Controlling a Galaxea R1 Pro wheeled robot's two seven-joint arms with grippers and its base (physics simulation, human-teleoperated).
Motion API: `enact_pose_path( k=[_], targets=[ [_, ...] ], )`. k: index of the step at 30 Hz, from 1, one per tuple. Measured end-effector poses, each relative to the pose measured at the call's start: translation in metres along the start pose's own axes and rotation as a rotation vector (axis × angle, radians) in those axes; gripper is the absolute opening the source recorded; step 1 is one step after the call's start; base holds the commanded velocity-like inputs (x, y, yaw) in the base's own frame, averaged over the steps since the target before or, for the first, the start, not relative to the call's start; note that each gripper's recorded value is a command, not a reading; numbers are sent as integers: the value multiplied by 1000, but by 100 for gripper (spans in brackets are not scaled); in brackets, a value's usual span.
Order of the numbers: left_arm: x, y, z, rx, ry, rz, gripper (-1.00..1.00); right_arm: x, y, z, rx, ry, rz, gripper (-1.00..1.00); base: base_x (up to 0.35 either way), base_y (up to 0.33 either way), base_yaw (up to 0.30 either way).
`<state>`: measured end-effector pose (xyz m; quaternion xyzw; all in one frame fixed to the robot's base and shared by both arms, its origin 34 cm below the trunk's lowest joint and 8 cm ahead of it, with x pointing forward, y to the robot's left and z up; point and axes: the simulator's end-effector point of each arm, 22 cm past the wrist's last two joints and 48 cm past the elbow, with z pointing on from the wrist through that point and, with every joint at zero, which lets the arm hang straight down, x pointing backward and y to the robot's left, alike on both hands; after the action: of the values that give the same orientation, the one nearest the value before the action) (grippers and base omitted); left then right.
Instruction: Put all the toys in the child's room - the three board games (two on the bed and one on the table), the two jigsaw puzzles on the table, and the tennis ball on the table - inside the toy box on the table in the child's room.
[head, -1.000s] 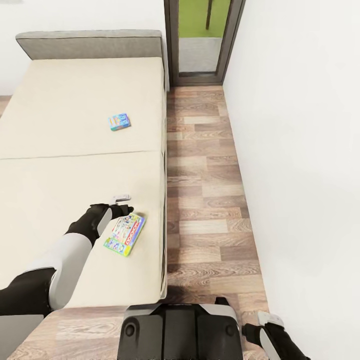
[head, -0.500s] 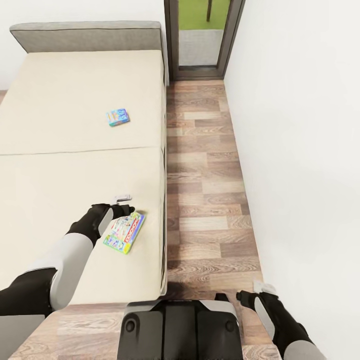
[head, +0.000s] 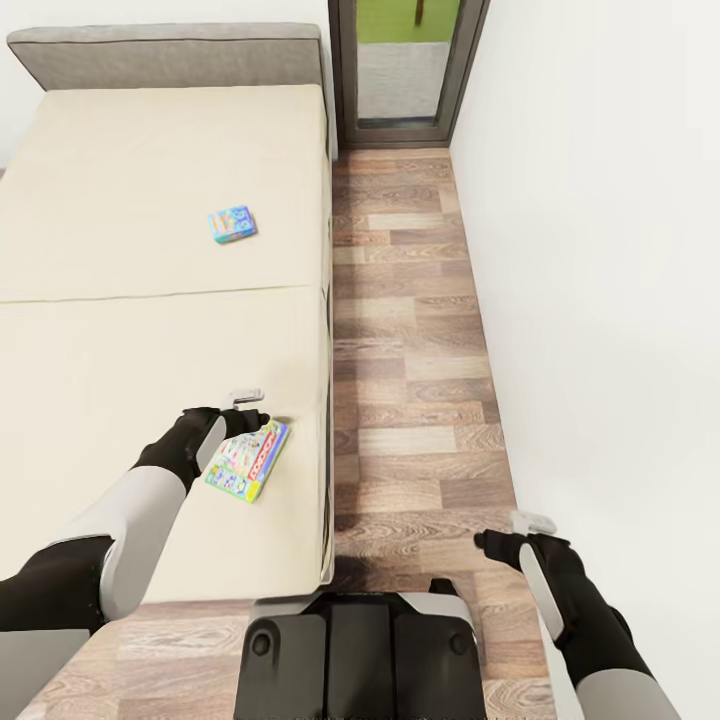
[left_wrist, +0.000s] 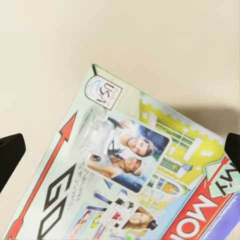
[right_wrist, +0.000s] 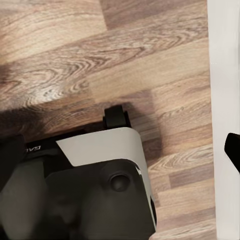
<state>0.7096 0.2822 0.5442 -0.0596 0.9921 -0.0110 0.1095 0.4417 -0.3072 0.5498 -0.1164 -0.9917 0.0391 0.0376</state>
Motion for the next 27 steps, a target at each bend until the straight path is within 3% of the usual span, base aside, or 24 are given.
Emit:
enact_pose_path(
  k=[22,27],
  targets=[
    [15,1,12,-1,27,-2,100,-16,15,-14,-25,-7,-15,100,0,0,0],
    [-7,-2,9,-1,-15,8,100,-13,22,-13,-36,3,-15,100,0,0,0]
  ],
)
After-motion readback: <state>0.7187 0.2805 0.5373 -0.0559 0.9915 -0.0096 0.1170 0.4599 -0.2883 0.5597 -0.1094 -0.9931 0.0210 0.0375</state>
